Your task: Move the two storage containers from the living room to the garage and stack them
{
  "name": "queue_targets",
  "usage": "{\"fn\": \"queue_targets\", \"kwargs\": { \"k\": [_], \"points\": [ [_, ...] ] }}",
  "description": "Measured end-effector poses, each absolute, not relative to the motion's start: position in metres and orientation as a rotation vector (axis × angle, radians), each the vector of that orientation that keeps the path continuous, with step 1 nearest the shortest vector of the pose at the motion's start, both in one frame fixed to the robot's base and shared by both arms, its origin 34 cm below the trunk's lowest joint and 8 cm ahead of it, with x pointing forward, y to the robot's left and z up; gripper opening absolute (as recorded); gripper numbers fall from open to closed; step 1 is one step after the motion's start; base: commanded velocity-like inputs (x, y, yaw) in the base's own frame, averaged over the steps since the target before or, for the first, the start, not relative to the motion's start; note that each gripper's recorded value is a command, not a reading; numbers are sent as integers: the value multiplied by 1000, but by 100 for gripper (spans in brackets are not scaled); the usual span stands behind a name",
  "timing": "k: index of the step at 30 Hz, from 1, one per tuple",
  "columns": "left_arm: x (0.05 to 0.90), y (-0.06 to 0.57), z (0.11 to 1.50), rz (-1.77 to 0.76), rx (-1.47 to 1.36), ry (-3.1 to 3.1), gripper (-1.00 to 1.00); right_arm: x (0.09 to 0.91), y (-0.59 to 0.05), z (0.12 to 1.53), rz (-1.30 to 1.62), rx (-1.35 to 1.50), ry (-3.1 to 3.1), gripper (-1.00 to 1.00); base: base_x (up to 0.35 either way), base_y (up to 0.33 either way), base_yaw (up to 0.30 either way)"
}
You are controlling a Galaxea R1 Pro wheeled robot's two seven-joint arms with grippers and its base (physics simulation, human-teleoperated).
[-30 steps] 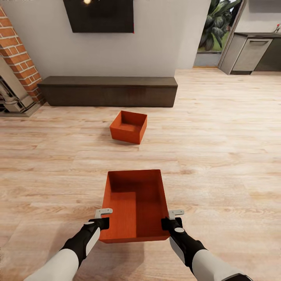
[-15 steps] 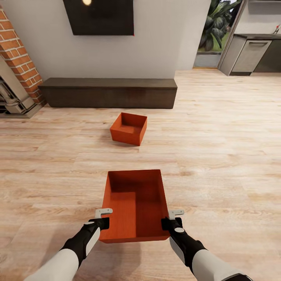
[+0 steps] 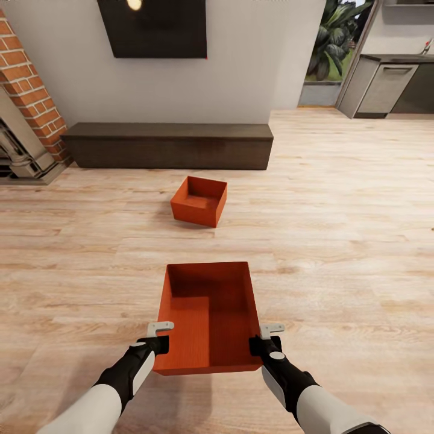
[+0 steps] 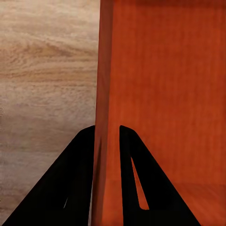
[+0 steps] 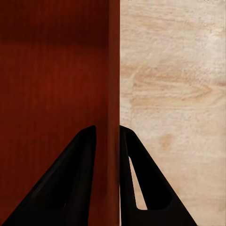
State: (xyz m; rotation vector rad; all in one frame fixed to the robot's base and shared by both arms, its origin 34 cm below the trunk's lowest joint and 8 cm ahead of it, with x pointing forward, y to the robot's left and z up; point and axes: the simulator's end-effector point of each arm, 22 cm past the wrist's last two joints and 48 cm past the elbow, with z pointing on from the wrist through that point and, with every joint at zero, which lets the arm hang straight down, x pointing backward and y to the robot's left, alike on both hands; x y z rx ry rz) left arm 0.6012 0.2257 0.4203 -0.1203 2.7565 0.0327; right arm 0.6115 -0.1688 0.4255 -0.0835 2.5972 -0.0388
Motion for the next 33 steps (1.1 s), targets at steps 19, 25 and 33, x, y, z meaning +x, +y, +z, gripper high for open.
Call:
{"fn": "queue_targets", "kwargs": {
  "k": [19, 25, 33],
  "points": [
    [603, 226, 454, 32, -122, 2758, -100, 614, -169, 459, -39, -86, 2599, -100, 0, 0, 0],
    [603, 226, 464, 32, -122, 2758, -100, 614, -169, 469, -39, -86, 2599, -100, 0, 0, 0],
    [604, 226, 478, 32, -121, 2757, -100, 615, -169, 483, -38, -83, 2598, -100, 0, 0, 0]
  ]
}}
